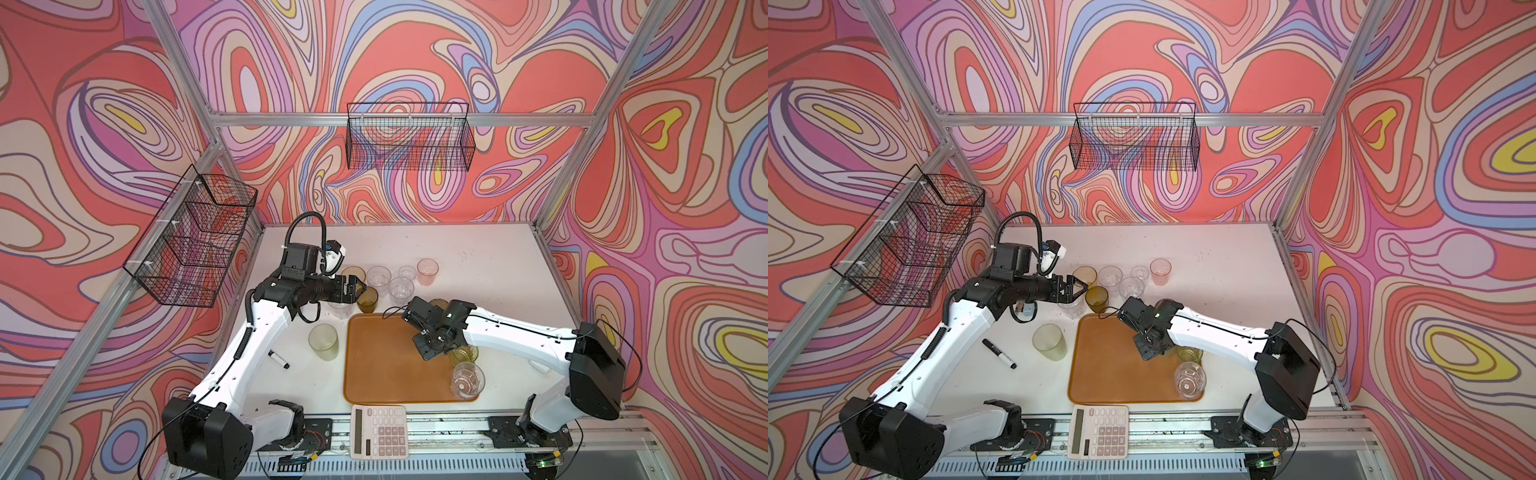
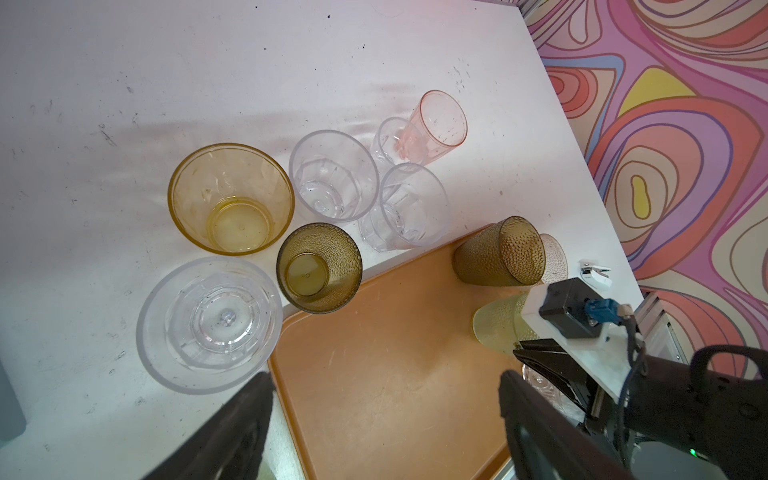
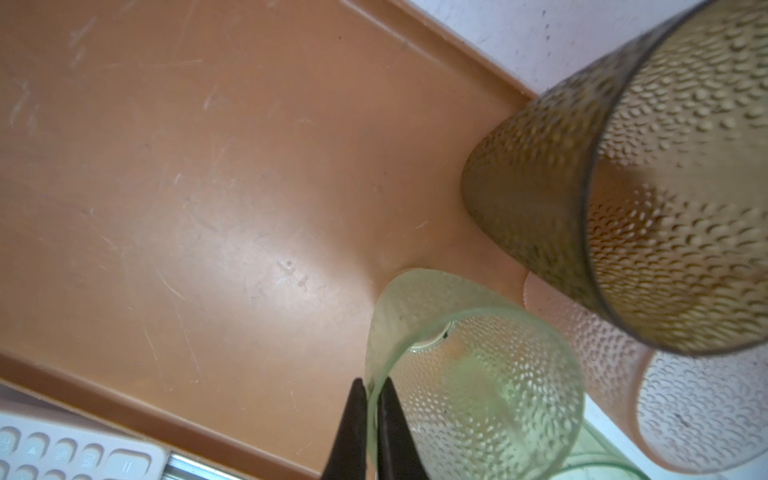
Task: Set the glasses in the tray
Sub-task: 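Lower the pale green cup onto the tray beside the olive cup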
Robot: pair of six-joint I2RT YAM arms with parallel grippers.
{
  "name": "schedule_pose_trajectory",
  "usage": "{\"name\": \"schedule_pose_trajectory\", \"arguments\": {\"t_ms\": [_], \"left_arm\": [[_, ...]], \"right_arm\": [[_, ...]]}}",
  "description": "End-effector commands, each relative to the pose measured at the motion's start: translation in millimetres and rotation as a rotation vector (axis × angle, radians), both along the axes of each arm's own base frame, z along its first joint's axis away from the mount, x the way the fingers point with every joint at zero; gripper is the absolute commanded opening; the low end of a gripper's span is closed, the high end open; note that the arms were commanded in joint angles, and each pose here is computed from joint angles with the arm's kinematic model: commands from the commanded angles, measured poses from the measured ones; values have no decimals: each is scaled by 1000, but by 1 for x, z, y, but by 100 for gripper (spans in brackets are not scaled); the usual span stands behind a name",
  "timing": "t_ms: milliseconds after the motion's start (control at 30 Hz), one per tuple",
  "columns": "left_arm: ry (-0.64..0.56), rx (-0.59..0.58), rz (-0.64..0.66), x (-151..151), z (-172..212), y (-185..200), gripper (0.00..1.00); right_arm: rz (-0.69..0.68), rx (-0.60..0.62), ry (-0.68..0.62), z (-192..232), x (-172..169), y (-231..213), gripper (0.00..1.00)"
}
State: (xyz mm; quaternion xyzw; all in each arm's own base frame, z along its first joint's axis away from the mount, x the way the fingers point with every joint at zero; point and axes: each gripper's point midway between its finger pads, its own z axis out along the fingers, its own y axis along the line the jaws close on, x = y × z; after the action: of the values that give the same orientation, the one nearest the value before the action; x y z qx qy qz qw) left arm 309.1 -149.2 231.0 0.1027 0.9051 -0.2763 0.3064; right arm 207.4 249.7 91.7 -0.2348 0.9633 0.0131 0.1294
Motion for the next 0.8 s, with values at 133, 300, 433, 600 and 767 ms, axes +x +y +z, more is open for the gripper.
{"name": "schedule_pose_trajectory", "arguments": {"t_ms": [133, 300, 433, 600, 767], "left_arm": [[-10, 8, -20, -3, 4, -2, 88], [-10, 8, -21, -3, 4, -2, 88], [-11, 6, -22, -3, 4, -2, 88], [-11, 6, -22, -3, 4, -2, 88], [-14, 4, -22, -3, 5, -2, 88]], "right_arm": [[-1, -12, -12, -4, 2, -3, 11], [1, -11, -11, -2, 2, -3, 15], [4, -8, -20, 7, 4, -2, 20], [22, -34, -33, 28, 6, -6, 25], [43, -3, -50, 49, 5, -3, 29]]}}
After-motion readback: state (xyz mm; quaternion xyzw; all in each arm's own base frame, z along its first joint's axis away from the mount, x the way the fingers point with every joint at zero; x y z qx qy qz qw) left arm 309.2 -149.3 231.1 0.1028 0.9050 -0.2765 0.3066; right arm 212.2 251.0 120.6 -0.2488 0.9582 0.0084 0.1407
